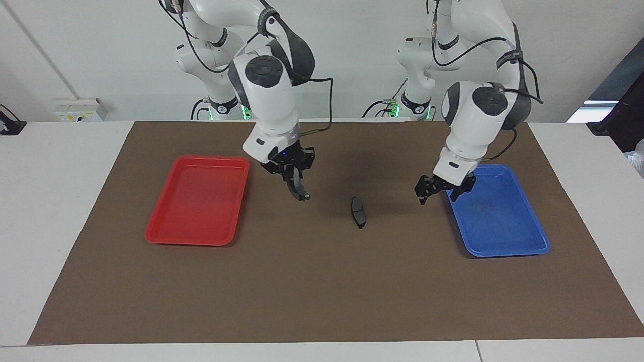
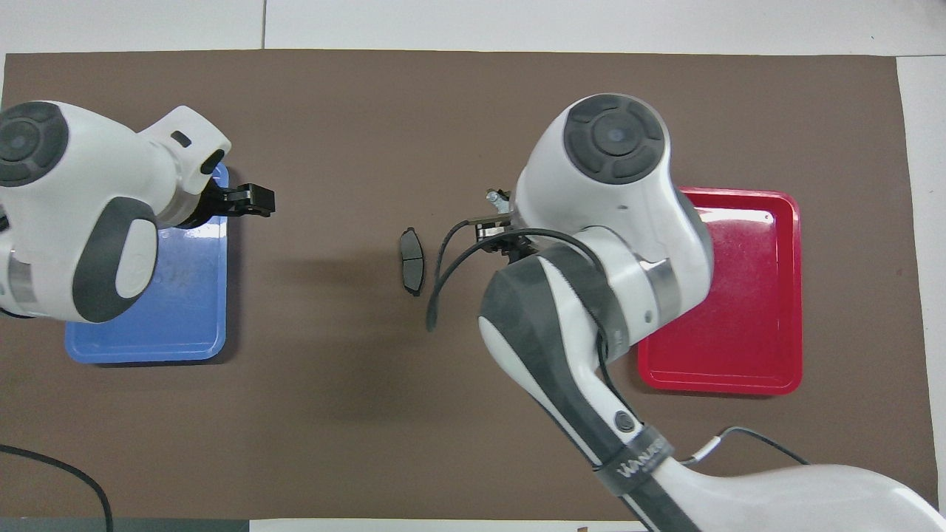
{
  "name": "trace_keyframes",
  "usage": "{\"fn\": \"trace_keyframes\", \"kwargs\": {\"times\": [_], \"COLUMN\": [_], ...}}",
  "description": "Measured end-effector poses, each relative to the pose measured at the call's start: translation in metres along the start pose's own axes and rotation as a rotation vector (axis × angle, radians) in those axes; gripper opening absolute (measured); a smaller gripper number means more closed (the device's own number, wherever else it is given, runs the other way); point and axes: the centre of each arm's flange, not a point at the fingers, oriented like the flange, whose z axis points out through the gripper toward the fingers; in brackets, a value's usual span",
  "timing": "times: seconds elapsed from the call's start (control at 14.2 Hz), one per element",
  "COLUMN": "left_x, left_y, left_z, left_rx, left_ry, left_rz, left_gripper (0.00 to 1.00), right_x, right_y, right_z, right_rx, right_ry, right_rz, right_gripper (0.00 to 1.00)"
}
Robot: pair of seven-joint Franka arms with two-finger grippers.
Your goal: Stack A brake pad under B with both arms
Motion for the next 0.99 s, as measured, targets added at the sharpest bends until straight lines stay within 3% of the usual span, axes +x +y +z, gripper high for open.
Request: {"fn": "trace_keyframes", "kwargs": {"times": [0.35, 0.71, 0.99], "left_x": [-0.006, -0.008, -0.011], "left_y": [-0.093, -0.107, -0.12], "left_z": [-0.071, -0.126, -0.137], "left_rx": [0.013, 0.015, 0.017], "left_ry": [-0.004, -0.052, -0.08], "left_rz": [0.001, -0.014, -0.038], "left_gripper": [0.99, 1.0, 1.0], "right_x": [0.006, 0.024, 0.026], "right_y": [-0.105, -0.099, -0.102], "right_z": [0.1, 0.123, 0.139], "right_rx": [0.017, 0.035, 0.04], "right_ry": [0.031, 0.082, 0.091], "right_rz": [0.022, 0.038, 0.036], "right_gripper": [0.42, 0.42, 0.42]}}
